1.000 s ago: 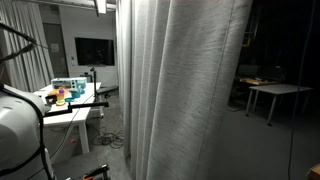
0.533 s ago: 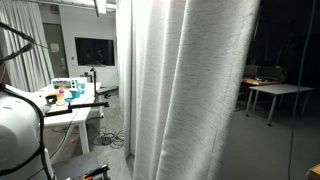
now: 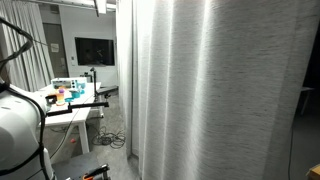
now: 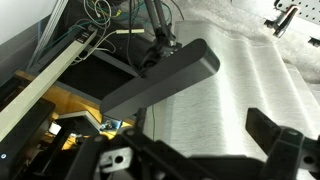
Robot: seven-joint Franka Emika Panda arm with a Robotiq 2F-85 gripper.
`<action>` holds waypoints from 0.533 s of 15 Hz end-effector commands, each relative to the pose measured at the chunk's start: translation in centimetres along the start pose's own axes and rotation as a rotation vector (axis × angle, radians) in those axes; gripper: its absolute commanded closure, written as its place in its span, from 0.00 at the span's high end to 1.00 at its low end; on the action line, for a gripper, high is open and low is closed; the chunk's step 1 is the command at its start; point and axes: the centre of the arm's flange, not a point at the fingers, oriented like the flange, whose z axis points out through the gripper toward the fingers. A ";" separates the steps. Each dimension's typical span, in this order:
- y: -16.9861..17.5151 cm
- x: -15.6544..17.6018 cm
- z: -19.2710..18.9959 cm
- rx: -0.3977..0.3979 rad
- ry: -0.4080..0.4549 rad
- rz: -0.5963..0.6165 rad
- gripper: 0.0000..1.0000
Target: Draw the curtain closed
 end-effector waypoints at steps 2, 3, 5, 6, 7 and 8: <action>1.2 0.3 -1.0 -0.002 -0.007 -0.081 1.00; 1.3 0.6 -1.0 -0.007 0.005 -0.122 1.00; 1.4 1.0 -0.9 0.001 0.018 -0.221 1.00; 1.5 1.1 -0.9 0.001 0.021 -0.264 1.00; 1.6 1.3 -0.8 0.001 0.018 -0.307 1.00; -5.1 5.7 2.1 -0.001 0.019 -0.346 1.00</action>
